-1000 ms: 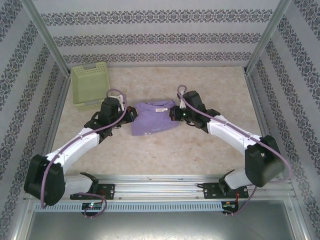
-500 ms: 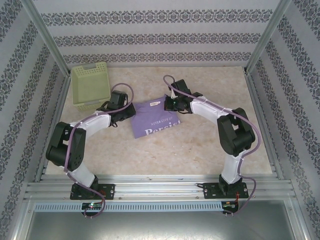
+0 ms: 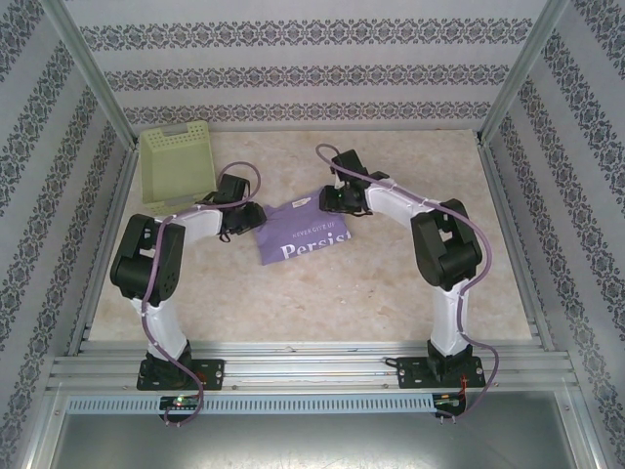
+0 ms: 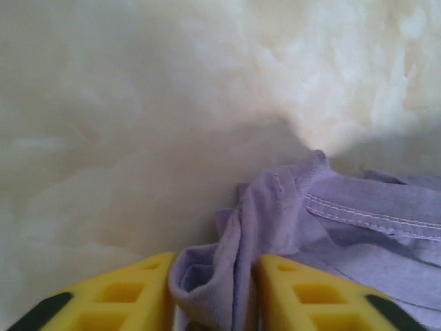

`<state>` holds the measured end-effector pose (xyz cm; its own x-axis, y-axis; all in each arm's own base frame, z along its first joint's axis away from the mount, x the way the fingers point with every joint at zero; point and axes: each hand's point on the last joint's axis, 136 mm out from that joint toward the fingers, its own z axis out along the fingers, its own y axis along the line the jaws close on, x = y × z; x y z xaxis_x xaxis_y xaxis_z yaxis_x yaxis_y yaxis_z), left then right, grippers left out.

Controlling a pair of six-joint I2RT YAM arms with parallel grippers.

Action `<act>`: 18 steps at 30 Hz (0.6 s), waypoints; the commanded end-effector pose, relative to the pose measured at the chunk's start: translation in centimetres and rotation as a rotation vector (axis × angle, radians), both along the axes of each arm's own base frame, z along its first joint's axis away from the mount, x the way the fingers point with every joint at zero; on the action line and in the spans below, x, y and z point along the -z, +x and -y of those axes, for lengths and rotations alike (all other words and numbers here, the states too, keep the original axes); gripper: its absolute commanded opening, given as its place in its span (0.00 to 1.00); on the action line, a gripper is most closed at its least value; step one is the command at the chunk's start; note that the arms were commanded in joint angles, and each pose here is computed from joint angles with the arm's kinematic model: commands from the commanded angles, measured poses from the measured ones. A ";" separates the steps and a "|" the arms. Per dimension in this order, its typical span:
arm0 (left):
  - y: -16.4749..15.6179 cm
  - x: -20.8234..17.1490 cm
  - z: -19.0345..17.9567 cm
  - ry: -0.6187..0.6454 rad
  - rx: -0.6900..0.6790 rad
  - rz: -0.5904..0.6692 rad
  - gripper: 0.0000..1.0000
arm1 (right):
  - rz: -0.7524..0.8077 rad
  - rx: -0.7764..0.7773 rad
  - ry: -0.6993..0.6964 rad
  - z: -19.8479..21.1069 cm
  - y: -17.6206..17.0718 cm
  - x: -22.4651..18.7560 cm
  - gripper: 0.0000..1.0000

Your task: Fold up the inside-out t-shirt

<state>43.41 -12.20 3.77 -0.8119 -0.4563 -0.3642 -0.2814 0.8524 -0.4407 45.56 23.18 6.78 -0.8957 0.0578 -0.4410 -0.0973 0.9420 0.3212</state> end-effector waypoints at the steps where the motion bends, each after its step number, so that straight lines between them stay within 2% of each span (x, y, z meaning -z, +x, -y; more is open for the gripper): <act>1: 0.0 -2.9 -2.1 0.046 -0.051 0.011 0.46 | 0.055 0.038 -0.081 2.4 0.7 -2.9 0.48; 5: -1.5 -6.4 -3.0 0.105 -0.067 0.059 0.56 | 0.131 0.033 -0.158 3.6 -0.9 -6.3 0.60; 9: -3.6 -7.8 -1.4 0.135 -0.021 0.081 0.56 | 0.182 -0.025 -0.194 2.1 -3.7 -7.8 0.68; 14: -5.2 -6.0 2.1 0.119 0.059 0.057 0.57 | 0.152 -0.100 -0.233 -1.1 -6.8 -5.7 0.75; 18: -5.1 -3.0 3.4 0.097 0.082 0.024 0.59 | 0.096 -0.140 -0.158 -4.3 -7.9 -3.2 0.77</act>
